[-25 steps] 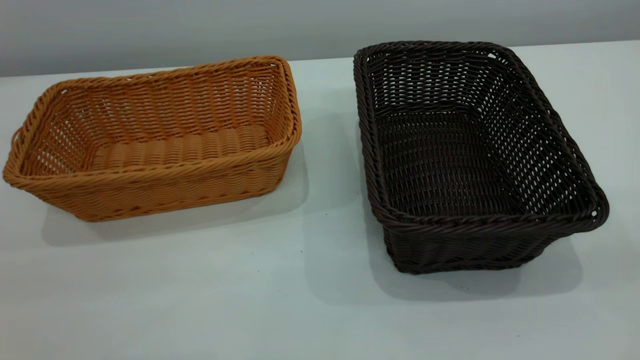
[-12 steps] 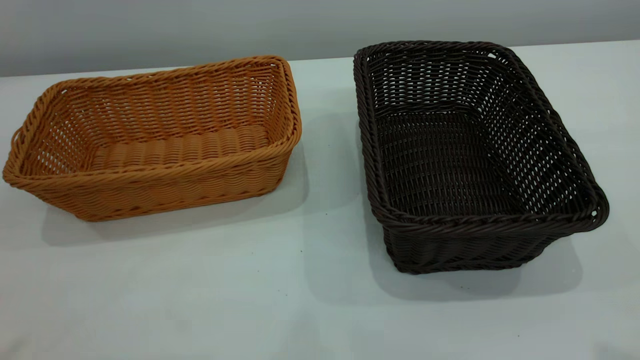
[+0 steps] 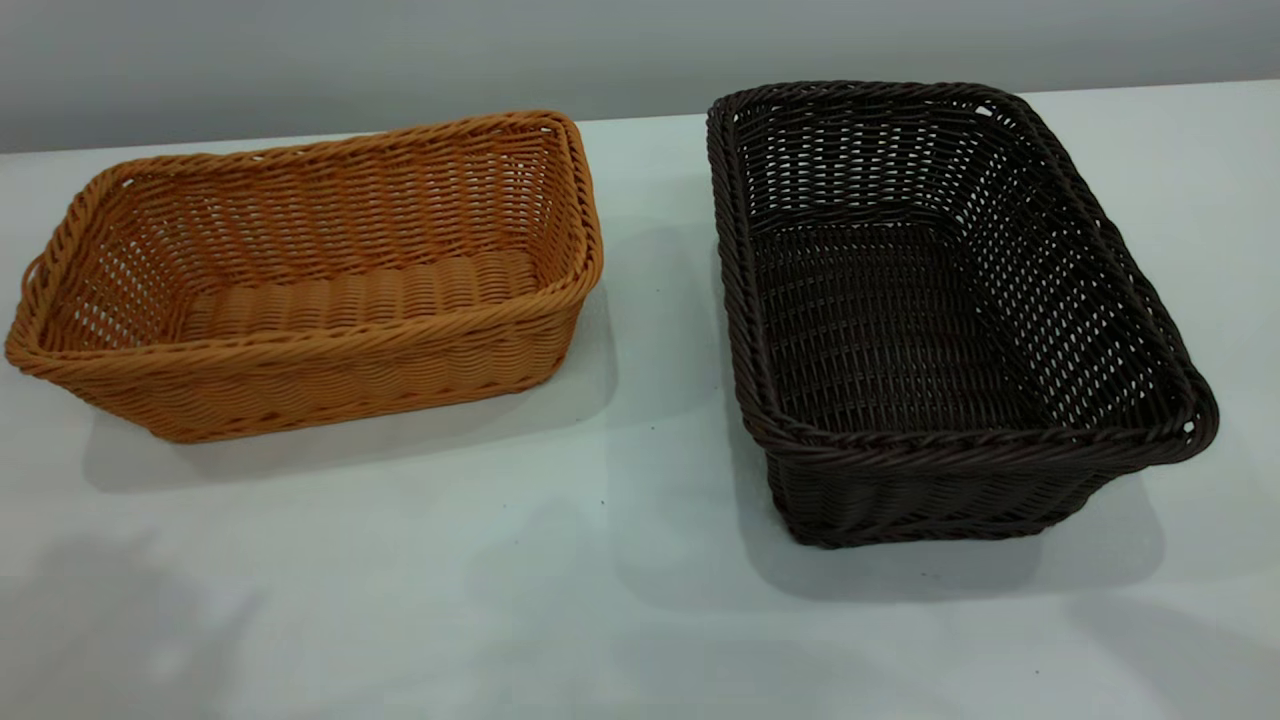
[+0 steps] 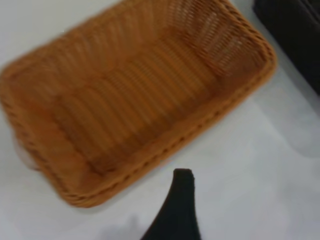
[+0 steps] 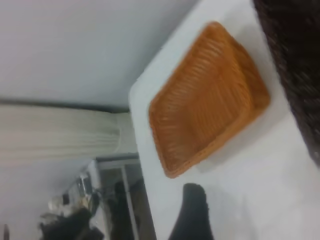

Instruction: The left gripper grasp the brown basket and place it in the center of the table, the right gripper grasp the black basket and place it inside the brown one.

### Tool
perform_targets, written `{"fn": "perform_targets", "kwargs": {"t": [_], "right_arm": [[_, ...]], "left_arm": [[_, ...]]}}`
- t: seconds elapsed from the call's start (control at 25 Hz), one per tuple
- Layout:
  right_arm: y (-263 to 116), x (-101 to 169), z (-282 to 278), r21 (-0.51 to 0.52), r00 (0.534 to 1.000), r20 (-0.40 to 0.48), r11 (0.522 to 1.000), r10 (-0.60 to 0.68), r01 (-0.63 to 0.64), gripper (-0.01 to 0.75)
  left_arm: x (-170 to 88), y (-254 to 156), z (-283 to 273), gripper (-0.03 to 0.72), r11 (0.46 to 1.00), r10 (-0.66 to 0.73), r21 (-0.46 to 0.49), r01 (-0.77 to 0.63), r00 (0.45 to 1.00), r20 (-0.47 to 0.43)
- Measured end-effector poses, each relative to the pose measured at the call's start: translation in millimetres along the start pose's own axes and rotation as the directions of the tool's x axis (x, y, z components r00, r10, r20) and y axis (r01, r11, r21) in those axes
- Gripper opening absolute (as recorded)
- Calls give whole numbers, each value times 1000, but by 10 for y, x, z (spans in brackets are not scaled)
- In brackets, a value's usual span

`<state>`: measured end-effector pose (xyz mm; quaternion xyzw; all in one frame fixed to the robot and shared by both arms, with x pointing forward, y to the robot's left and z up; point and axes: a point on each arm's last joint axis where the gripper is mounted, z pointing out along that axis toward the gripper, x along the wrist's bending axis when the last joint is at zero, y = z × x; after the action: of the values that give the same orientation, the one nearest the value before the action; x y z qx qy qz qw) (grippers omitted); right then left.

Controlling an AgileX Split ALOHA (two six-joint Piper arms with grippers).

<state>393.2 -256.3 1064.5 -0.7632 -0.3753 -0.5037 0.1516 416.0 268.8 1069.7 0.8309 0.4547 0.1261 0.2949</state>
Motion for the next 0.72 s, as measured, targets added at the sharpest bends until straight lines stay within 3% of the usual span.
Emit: {"fn": "perform_targets", "kwargs": {"t": [0.24, 0.4, 0.72], "right_arm": [[152, -190, 199, 4, 964, 124, 972, 233, -235, 552], [270, -291, 316, -47, 920, 157, 934, 358, -355, 545], [185, -406, 743, -33, 867, 268, 903, 420, -427, 526]], "left_arm": [[-47, 44, 187, 627, 987, 149, 46, -152, 987, 64], [26, 82, 296, 627, 990, 136, 42, -138, 990, 45], [128, 86, 575, 627, 992, 68, 98, -76, 994, 87]]}}
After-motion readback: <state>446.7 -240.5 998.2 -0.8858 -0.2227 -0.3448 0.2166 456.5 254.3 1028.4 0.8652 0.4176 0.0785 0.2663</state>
